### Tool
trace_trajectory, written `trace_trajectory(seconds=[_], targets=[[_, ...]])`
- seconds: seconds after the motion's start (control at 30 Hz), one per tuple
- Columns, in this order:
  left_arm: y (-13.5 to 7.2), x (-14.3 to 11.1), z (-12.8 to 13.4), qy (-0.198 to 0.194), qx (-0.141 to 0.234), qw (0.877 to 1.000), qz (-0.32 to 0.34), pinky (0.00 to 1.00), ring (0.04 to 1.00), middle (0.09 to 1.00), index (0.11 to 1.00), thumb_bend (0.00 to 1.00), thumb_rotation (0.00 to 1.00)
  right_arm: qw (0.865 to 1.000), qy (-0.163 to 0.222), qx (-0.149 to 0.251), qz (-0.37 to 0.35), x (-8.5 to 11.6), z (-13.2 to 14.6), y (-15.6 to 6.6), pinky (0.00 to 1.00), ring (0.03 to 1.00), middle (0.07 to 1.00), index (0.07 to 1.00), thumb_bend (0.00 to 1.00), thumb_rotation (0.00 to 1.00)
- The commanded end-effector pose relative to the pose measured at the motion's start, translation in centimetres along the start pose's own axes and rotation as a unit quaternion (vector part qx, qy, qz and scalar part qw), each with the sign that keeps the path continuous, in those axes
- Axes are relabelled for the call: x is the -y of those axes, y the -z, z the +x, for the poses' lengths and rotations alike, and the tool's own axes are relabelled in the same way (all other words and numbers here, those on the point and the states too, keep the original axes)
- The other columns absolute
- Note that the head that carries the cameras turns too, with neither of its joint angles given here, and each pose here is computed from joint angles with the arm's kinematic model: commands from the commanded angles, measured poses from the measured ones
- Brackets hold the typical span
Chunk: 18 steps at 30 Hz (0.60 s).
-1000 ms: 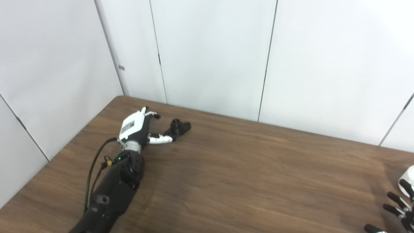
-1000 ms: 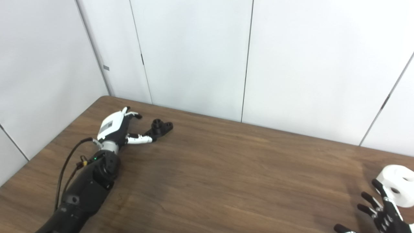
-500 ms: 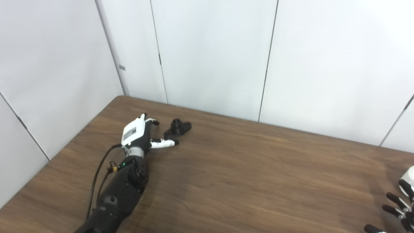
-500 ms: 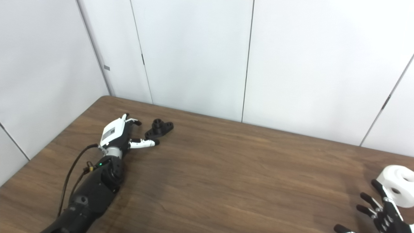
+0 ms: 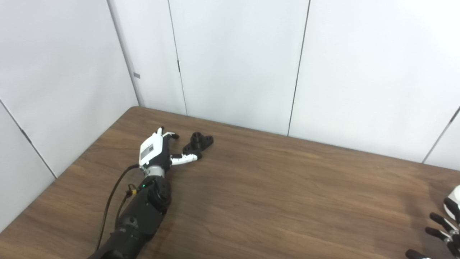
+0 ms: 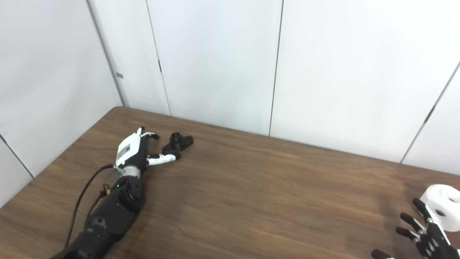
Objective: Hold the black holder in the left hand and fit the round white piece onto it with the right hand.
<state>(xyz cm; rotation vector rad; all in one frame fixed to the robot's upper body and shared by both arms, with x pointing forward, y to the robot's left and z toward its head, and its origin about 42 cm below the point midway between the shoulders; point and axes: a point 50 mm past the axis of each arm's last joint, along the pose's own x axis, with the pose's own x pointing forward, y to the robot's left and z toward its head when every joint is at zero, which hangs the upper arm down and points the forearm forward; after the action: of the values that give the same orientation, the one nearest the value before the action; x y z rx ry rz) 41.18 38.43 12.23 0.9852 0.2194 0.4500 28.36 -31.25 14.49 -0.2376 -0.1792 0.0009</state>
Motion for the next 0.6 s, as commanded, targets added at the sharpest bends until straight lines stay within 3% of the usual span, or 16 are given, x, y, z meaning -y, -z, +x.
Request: trace_trajectory(seconds=[0.0,0.57], targets=[[-1.3,-0.1,0.7,0.002,0.017,1.0,-0.001,1.0,1.0,1.0,0.749,0.96,0.29,0.999,0.008,0.031,-0.007,0.6,0.6,-1.4,0.75,0.863,0.976,0.915,0.71,0.06],[-1.3,2.1,0.0,0.039,0.027,0.999,-0.009,1.0,1.0,1.0,0.726,0.98,0.26,1.0,0.012,0.026,-0.012,0.8,0.3,-1.9,0.74,0.858,0.976,0.912,0.7,0.04]])
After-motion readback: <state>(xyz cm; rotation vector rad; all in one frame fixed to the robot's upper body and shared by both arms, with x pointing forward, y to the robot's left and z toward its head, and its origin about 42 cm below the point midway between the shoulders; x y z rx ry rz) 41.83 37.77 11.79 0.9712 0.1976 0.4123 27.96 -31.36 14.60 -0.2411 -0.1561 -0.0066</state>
